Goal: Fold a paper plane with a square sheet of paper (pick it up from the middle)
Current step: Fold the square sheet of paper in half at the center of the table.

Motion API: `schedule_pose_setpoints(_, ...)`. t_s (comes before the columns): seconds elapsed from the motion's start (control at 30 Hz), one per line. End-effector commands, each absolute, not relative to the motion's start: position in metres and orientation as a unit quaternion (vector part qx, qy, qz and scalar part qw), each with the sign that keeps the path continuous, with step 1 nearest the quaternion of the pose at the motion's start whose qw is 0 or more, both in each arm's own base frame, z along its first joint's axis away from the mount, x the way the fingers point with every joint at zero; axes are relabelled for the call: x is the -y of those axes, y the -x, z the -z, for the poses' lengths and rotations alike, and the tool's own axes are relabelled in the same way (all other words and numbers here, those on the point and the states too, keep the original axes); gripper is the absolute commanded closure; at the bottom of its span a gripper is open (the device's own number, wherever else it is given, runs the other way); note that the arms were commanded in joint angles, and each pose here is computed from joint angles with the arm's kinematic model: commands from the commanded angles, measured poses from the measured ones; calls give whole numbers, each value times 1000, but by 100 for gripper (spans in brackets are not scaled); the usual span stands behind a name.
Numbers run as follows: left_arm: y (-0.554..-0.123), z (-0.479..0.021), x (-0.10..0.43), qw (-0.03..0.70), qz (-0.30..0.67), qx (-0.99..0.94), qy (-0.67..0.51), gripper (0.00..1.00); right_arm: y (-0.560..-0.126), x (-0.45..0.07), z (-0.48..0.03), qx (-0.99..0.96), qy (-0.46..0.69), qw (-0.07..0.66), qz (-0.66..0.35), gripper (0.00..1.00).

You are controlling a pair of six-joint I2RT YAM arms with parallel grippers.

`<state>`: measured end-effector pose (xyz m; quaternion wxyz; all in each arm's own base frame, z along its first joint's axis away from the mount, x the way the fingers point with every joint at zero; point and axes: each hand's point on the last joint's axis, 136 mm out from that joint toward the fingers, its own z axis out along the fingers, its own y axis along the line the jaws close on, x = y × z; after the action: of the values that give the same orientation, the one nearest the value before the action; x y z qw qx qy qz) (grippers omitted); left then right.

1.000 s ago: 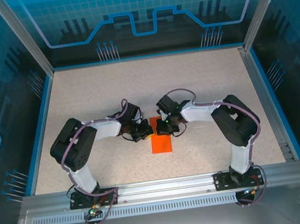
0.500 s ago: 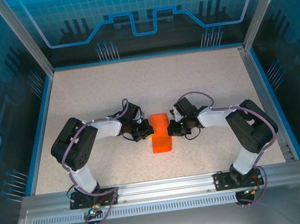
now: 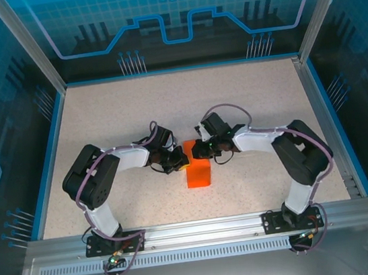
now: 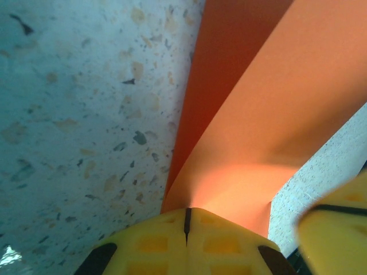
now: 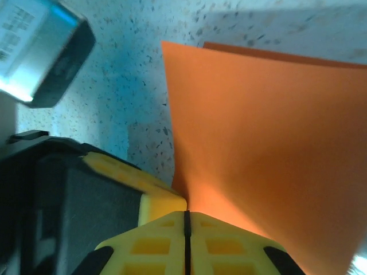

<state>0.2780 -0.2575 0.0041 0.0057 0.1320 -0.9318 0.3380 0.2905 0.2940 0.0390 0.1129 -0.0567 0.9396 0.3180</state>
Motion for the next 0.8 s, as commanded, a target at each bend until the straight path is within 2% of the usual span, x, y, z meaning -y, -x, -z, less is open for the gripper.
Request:
schedule_pose_setpoints(0.0,-215,69,193,92,-159,966,-183,100,-291,-306,-29,-934,53,100,-338,92)
schedule_pose_setpoints(0.2,-214,70,192,94,-154,966,-184,100,-289,-286,-7,-942,30,92,-322,92)
schedule_pose_setpoints(0.47,-206,77,184,101,-140,966,-193,100,-274,-218,23,-954,-33,78,-286,93)
schedule_pose_setpoints(0.63,-204,79,183,103,-138,966,-194,100,-287,-189,5,-950,-64,116,-284,93)
schedule_pose_setpoints(0.77,-206,78,185,102,-140,966,-191,100,-296,-206,-27,-942,-31,143,-303,93)
